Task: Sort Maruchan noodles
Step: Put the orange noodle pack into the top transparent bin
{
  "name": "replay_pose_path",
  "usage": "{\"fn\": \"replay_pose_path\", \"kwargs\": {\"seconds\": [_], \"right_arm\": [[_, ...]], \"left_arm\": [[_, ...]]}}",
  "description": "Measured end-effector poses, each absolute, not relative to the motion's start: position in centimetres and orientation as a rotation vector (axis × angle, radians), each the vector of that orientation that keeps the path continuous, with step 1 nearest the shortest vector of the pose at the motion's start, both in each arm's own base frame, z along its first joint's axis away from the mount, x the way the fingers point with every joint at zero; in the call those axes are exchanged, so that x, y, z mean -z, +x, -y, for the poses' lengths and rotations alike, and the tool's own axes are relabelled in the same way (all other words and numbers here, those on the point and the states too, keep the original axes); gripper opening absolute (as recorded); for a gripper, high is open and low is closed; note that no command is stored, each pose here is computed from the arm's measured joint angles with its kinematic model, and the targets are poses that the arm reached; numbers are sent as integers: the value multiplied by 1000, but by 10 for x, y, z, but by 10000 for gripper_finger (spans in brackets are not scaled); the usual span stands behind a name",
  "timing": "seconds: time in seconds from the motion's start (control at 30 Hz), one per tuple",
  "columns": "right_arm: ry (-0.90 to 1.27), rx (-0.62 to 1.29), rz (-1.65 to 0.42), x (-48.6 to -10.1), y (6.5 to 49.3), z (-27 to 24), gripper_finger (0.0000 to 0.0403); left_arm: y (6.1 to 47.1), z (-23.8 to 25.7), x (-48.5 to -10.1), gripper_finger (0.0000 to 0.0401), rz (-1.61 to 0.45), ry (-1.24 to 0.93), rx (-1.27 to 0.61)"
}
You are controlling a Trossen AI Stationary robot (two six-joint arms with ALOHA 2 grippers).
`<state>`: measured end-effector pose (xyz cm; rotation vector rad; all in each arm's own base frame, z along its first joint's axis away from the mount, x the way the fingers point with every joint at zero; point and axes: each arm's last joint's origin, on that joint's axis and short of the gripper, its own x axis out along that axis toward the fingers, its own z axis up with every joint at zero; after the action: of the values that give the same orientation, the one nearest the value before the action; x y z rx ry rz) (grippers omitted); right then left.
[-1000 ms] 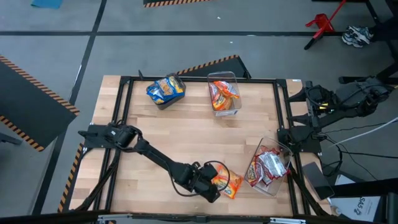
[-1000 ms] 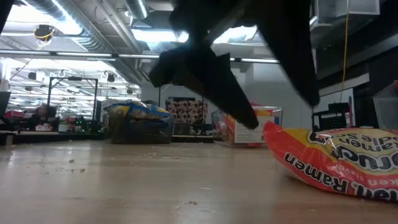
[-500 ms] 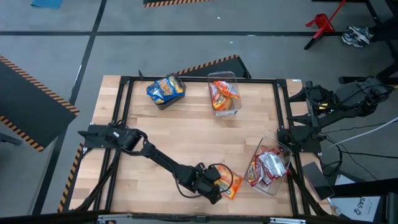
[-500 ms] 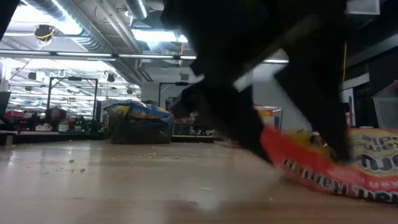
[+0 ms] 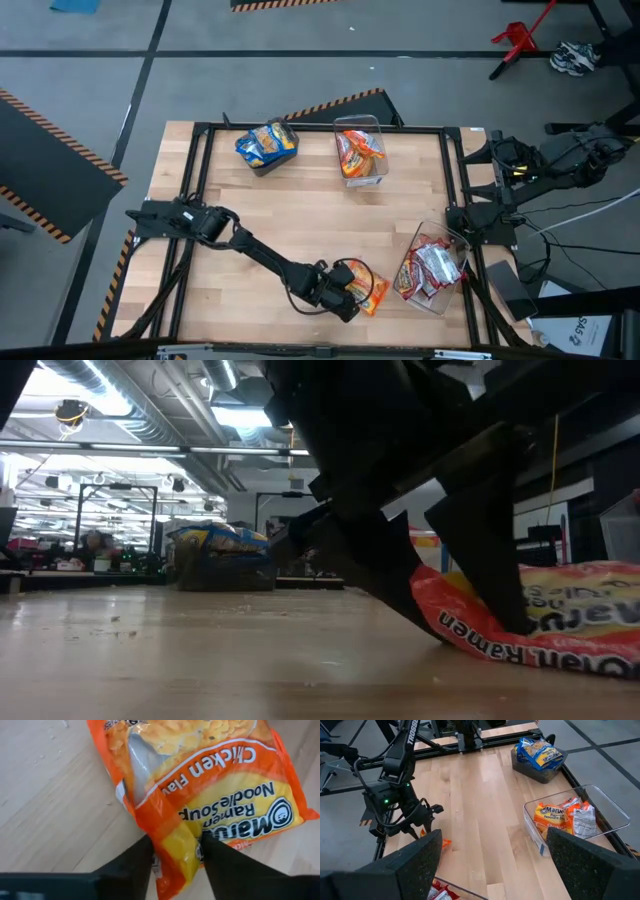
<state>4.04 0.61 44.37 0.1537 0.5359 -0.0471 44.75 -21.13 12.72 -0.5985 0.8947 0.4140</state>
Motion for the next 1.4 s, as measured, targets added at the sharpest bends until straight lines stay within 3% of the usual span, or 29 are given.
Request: {"fn": "replay_pose_path", "kwargs": {"seconds": [0.3,0.6,0.9,1.2,1.4], "right_arm": [[131,42,-539,-443,40,-6,347],[131,41,-533,-444,41,-6,347],[130,41,-531,-444,41,-6,347],[130,42,-530,-444,41,-6,347],[130,42,-530,-444,41,-6,347]], "left_arm": [[456,201,-125,19,-818,-708,-488],[456,201,-137,18,-756,-783,-532],[473,207,-194,17,-644,-794,-468],[468,204,-254,17,-667,-742,-512],[472,194,-294,17,-522,-663,-511]]}}
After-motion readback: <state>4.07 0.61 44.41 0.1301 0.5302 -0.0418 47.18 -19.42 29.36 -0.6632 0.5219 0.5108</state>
